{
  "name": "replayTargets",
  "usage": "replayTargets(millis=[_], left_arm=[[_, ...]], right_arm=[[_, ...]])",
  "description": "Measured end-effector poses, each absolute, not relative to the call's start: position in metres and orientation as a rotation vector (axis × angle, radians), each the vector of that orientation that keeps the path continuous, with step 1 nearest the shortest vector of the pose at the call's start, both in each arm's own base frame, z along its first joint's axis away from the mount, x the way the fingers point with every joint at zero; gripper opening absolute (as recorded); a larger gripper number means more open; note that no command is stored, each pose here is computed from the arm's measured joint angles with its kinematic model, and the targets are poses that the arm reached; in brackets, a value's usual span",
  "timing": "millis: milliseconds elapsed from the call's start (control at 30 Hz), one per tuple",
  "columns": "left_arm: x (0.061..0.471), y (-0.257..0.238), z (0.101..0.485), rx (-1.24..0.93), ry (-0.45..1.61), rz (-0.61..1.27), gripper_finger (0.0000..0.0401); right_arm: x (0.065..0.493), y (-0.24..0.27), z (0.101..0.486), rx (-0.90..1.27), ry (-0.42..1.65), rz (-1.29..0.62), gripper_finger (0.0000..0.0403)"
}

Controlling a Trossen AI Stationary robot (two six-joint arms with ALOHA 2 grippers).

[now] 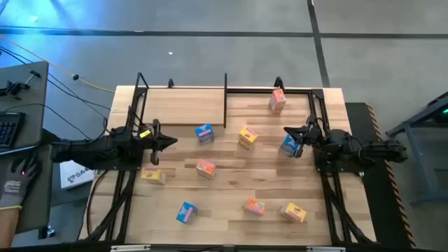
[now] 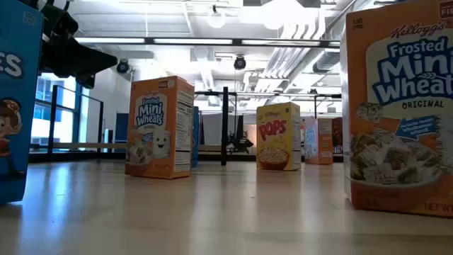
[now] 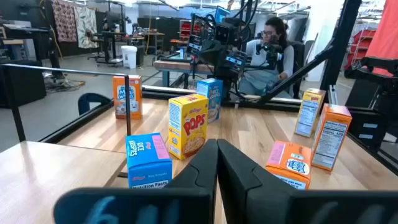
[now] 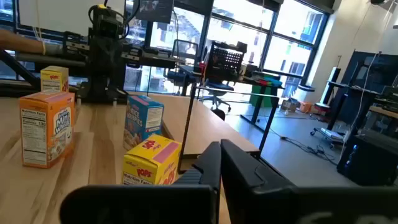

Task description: Stack cereal on shelf

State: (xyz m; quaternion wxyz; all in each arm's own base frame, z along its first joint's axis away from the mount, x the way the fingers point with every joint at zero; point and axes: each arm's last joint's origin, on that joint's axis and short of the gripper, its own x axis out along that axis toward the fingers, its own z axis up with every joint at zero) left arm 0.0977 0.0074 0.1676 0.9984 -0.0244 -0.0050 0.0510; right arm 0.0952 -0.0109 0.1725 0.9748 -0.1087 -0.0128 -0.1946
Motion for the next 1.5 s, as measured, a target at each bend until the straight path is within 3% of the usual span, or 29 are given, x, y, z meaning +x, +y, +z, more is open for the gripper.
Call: replayTargets(millis=[1500], left_arm=[[0.0977,0.0074,0.1698,-0.048,-0.032,0.101,0.0000]], right_arm=[[0.0951,-0.0109,0.1725,-0.219,-0.026,-0.392,0.0000]])
